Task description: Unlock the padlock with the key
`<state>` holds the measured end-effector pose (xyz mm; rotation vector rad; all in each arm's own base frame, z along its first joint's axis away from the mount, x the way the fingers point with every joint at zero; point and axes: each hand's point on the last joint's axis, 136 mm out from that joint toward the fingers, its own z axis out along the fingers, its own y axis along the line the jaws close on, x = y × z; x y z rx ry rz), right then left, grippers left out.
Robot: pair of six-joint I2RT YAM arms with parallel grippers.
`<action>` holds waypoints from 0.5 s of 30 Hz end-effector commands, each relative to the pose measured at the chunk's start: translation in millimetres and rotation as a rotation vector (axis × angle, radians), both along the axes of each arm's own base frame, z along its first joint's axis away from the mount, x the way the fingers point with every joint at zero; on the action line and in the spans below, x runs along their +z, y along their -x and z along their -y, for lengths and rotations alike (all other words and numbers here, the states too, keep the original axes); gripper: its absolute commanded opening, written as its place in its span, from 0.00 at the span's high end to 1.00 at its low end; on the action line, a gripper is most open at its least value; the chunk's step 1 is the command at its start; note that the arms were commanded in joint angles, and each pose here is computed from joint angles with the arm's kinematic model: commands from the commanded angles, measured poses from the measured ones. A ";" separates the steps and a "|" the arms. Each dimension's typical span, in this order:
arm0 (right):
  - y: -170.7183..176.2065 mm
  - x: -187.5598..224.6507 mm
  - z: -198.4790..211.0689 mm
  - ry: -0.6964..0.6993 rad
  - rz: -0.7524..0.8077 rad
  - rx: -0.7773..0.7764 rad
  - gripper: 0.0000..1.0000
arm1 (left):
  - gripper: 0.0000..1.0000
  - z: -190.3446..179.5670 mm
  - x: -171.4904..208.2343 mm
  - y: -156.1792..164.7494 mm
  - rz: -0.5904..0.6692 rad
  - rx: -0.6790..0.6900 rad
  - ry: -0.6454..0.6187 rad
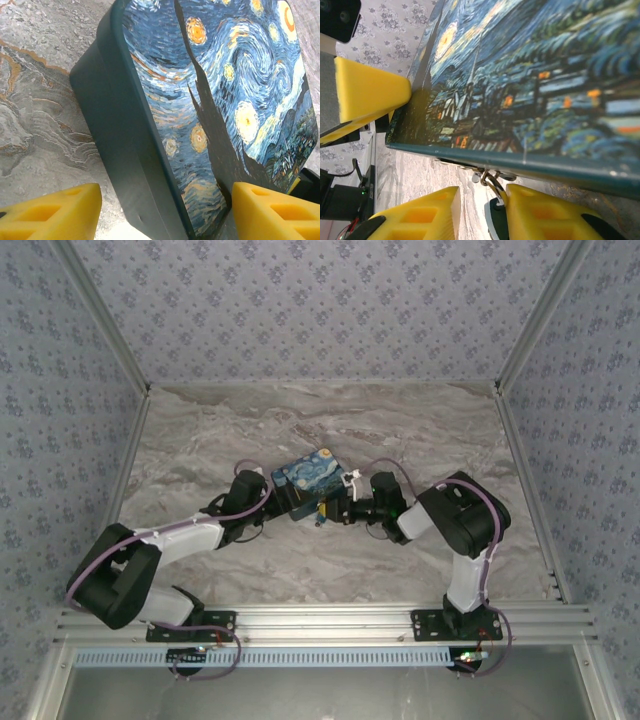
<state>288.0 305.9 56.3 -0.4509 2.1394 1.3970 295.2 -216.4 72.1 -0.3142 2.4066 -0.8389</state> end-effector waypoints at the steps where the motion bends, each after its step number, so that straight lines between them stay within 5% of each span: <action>1: 1.8 0.3 -0.1 -0.013 0.009 0.019 0.80 | 0.32 -20.6 -36.9 26.5 -0.127 0.006 -0.116; 15: -8.7 5.7 14.0 -0.009 0.024 -0.082 0.94 | 0.32 -21.7 -37.6 26.9 -0.127 0.008 -0.121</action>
